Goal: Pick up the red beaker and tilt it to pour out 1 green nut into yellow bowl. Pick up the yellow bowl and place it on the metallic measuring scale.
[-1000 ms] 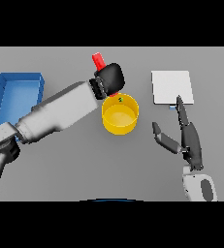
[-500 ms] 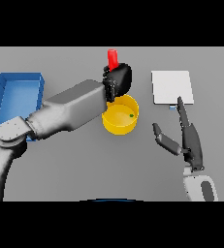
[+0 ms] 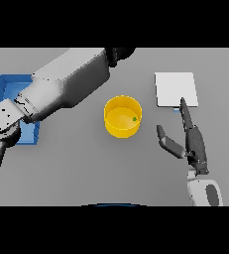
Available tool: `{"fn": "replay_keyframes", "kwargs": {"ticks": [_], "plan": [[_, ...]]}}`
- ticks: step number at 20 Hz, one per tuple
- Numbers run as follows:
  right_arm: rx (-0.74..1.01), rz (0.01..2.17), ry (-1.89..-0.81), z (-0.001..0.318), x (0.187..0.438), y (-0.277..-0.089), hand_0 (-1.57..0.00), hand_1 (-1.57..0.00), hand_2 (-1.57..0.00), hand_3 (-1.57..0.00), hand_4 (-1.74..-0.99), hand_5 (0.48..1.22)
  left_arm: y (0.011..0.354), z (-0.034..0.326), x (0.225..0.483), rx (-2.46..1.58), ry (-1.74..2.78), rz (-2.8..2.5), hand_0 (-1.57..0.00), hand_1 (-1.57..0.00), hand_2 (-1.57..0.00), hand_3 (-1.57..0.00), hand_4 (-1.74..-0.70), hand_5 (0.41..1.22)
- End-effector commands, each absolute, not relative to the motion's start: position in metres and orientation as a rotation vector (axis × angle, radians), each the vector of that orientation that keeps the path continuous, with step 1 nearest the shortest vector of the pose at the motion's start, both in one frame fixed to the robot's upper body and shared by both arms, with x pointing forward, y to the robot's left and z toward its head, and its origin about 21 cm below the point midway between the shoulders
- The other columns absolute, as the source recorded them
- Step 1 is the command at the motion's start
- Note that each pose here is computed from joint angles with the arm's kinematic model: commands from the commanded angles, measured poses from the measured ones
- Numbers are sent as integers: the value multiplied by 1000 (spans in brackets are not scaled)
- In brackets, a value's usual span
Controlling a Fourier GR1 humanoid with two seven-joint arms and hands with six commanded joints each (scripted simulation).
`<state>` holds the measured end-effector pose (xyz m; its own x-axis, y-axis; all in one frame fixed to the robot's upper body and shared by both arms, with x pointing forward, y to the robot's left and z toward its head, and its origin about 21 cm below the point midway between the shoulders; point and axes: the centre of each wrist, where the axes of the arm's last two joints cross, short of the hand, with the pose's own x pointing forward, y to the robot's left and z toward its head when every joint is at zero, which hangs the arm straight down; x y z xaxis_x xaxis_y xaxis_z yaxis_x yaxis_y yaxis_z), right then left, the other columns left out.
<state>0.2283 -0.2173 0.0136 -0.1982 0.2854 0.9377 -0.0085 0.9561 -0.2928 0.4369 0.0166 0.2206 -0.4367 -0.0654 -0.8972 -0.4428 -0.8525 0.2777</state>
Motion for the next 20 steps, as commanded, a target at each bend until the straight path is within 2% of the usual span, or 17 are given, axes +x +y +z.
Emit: {"fn": "replay_keyframes", "kwargs": {"ticks": [1, 5, 7, 9, 10, 13, 15, 18, 20], "plan": [[-212, 276, -1759, 12, 227, -215, 1, 1, 1, 1, -1160, 660, 24, 235, 444, -1571, 754, 2353, -1571, -1571, -1571, -1179, -1731, 1221], [-186, 257, -1741, 8, 230, -215, 1, 1, 1, 1, -1156, 658, 62, 306, 467, -1912, 1106, 2393, -1571, -1571, -1571, -1410, -1729, 1221], [-229, 278, -1746, 11, 233, -214, 1, 1, 1, 1, -1146, 641, 92, 326, 476, -2039, 1484, 2444, -1571, -1571, -1571, -1468, -1734, 1221], [-260, 297, -1757, 12, 232, -215, 1, 1, 1, 1, -1144, 633, 131, 339, 483, -2161, 1898, 2427, -1571, -1571, -1571, -1417, -1736, 1221], [-244, 293, -1749, 11, 235, -209, 1, 1, 1, 1, -1142, 630, 151, 343, 485, -2218, 2080, 2386, -1571, -1571, -1571, -1402, -1737, 1221], [-142, 254, -1775, 9, 236, -209, 1, 1, 1, 1, -1093, 623, 214, 334, 490, -2340, 2585, 2213, -1571, -1571, -1571, -1458, -1739, 1221], [-129, 256, -1770, 12, 238, -210, 1, 1, 1, 1, -1081, 631, 253, 310, 491, -2435, 2864, 2047, -1571, -1571, -1571, -1499, -1740, 1221], [-128, 271, -1773, 11, 234, -216, 1, 1, 1, 1, -1126, 651, 298, 270, 487, -2714, 3107, 1737, -1571, -1571, -1571, -1534, -1740, 1221], [-104, 267, -1774, 12, 237, -214, 1, 1, 1, 1, -1148, 663, 318, 249, 483, -2889, 3262, 1475, -1571, -1571, -1571, -1547, -1741, 1221]]}}
